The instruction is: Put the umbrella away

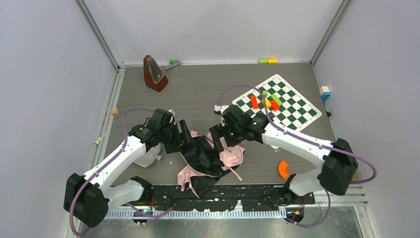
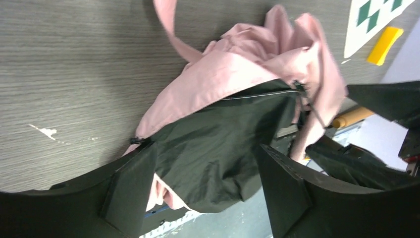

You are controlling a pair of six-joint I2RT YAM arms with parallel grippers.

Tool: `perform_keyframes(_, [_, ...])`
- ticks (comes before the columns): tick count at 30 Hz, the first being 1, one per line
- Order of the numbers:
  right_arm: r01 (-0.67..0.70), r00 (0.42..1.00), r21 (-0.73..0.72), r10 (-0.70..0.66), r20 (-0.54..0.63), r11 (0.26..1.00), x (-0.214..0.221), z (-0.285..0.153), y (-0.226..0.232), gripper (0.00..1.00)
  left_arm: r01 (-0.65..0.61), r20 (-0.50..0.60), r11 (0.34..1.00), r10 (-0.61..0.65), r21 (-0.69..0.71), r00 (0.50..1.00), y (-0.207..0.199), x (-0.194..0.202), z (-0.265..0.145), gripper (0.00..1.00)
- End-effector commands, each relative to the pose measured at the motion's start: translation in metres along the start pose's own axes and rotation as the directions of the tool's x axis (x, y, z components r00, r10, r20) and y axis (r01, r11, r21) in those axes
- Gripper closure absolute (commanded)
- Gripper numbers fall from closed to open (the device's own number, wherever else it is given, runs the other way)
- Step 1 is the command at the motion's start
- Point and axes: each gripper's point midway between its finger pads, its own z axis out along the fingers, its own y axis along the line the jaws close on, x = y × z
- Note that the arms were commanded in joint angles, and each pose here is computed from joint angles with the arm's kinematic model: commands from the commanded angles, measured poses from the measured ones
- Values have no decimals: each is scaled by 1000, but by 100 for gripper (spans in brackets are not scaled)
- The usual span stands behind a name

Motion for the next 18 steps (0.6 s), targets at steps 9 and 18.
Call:
perform_keyframes(9, [136, 960, 243, -67, -271, 960, 81, 92, -25, 5, 39, -147, 988, -61, -151, 987, 56, 56, 42, 49])
perform_keyframes(18, [170, 936, 331, -47, -349, 928, 120, 109, -53, 46, 59, -27, 996, -61, -73, 998, 38, 41, 19, 42])
